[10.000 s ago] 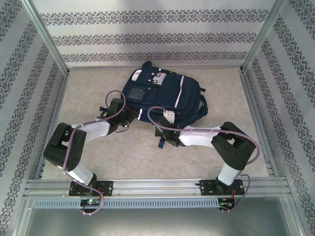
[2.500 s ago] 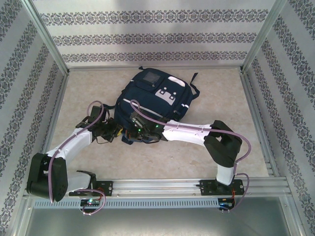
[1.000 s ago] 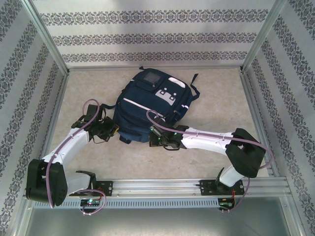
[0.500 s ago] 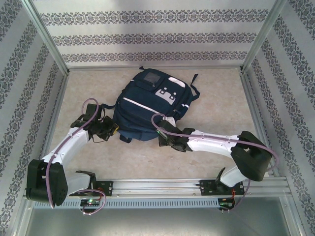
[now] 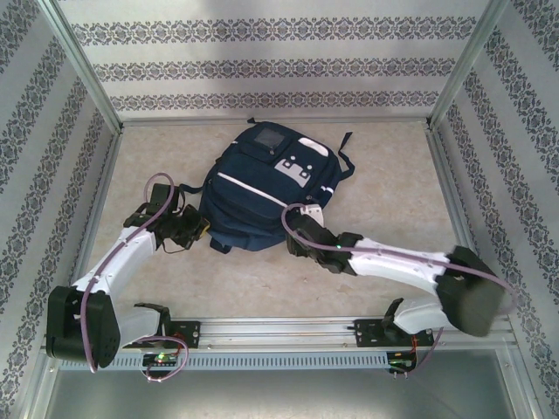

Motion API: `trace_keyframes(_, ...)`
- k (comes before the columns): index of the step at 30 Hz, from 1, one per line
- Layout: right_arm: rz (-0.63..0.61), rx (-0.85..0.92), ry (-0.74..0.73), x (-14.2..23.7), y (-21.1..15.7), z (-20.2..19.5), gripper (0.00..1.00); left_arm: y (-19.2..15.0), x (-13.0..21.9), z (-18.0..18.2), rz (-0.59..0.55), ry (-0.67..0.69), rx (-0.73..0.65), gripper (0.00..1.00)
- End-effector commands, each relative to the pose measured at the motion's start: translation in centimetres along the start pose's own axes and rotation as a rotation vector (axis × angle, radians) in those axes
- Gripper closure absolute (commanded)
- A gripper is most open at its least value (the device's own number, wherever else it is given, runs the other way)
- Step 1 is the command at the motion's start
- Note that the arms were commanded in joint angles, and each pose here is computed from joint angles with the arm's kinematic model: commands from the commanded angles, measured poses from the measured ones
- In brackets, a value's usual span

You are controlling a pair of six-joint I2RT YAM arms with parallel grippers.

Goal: Pack the student bag
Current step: Zip the student bag at the center of the table, then place the student bag at the center of the table.

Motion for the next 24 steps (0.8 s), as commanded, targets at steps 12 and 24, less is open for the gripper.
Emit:
trace_keyframes(12, -0.433, -0.115, 0.265, 16.0, 7.3, -2.7, 0.15, -12.7, 1.1, -4.4, 0.229, -0.072, -0.541, 1.00)
trace_keyframes(24, -0.448, -0.123, 0.215, 17.0, 7.9, -4.3, 0.02, -19.7, -0.2, -3.9, 0.391, -0.079, -0.801, 0.46)
Point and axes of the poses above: each hand's point on the last joint's axis, 136 mm out from that joint toward the fingers, its own x axis back along the fingers, its own z axis along the line the jaws close on, y = z × x, the point moved 1 cm from there along x, back along the fingers, and after that the axes turned 11 degrees about -x, right-handed, at the moved point
